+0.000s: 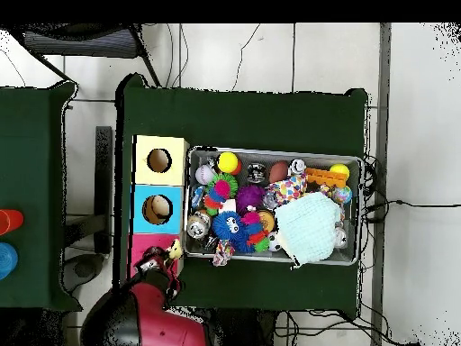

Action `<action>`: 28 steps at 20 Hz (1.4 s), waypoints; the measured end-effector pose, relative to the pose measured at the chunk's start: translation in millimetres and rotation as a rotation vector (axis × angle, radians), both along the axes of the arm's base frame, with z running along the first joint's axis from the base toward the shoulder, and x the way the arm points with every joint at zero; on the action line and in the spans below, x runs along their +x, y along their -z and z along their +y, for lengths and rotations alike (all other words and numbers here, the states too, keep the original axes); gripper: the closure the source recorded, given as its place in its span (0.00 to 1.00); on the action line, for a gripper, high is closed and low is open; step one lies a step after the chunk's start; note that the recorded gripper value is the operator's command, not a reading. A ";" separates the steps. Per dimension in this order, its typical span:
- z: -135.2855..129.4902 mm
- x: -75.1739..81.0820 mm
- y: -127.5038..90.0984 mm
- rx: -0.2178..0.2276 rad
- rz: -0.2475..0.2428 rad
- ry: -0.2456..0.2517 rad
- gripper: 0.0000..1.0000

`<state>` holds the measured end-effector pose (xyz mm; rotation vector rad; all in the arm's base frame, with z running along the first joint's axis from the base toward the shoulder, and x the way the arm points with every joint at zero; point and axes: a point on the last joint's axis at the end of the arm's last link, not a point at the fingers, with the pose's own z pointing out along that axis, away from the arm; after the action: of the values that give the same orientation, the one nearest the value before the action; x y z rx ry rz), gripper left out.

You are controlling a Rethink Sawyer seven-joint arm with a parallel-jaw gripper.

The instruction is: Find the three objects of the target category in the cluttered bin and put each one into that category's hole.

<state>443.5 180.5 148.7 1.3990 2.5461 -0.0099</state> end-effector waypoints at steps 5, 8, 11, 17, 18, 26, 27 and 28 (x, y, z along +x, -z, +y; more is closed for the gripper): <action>-36.2 16.3 16.8 0.031 0.024 0.090 1.00; -43.9 17.8 29.7 0.033 0.027 0.107 1.00; -40.6 14.8 35.2 0.032 0.030 0.102 1.00; -10.2 -0.3 39.6 0.033 0.042 0.072 1.00; -4.7 -2.4 38.8 0.032 0.040 0.067 1.00; 23.8 -21.1 30.2 0.006 0.032 0.031 1.00; 24.8 -21.4 30.0 0.006 0.032 0.030 1.00; 24.9 -20.9 29.7 0.008 0.031 0.031 1.00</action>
<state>422.6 205.4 119.0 1.4526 2.5519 -0.0278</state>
